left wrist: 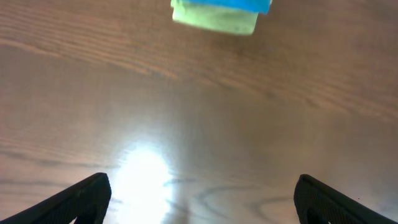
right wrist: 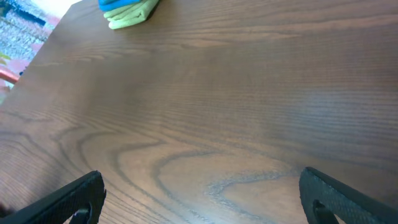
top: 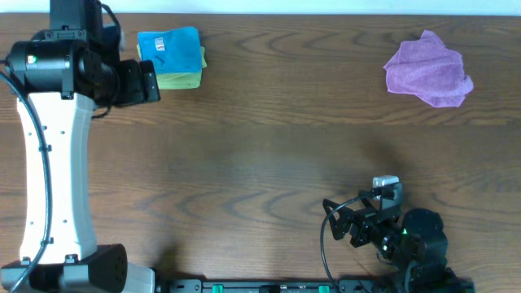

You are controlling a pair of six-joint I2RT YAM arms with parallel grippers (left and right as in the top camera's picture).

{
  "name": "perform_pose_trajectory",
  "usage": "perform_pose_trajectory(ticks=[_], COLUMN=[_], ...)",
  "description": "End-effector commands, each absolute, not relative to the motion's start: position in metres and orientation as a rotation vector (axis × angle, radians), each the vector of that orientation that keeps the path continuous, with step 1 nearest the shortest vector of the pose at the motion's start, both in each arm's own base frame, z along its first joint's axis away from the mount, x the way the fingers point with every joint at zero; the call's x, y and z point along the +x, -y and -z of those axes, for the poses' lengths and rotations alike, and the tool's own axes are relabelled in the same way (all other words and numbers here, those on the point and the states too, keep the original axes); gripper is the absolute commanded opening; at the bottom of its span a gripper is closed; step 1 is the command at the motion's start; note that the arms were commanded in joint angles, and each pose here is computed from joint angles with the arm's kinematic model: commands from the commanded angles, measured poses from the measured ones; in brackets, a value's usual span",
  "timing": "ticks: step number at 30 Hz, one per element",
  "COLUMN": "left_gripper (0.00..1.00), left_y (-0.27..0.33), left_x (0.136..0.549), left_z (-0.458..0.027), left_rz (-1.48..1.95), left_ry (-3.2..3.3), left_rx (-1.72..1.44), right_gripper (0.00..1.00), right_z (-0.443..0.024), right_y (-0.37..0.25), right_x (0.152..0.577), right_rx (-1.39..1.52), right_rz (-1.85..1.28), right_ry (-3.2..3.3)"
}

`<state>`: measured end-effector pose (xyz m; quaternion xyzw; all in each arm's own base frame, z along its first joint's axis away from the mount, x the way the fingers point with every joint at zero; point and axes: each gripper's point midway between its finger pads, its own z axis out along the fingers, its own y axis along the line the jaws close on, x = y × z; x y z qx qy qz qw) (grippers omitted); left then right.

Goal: Fold the cloth

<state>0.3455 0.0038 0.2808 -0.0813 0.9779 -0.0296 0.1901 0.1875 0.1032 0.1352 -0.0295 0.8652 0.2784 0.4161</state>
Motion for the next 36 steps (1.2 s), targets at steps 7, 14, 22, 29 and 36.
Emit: perform_pose_trajectory(ticks=[7,14,22,29,36], left_gripper=[0.95,0.95,0.95,0.95,0.95], left_y=[0.002,0.003,0.005,0.006,0.006], left_x=[0.306,0.276,0.248,0.227,0.212], left_z=[-0.266,-0.233,-0.183,-0.134,-0.099], left_rz=[0.119,0.123,0.128,0.133,0.133], left_ry=[-2.628,-2.440,-2.267,-2.213,-2.193], left_rx=[-0.171,-0.150,-0.129,-0.126,-0.123], right_gripper=[0.99,0.99,0.99,0.99,0.99], right_z=[-0.134,-0.134,-0.134,-0.134,-0.134], right_y=[-0.101,-0.101,-0.101,-0.101,-0.101], right_x=[0.188,0.188,0.188,0.188,0.188], right_rx=[-0.050,-0.050,-0.050,-0.050,-0.050], right_rz=[-0.693,-0.693,-0.693,-0.693,-0.693], right_ry=[-2.173,-2.173,-2.173,-2.173,-2.173])
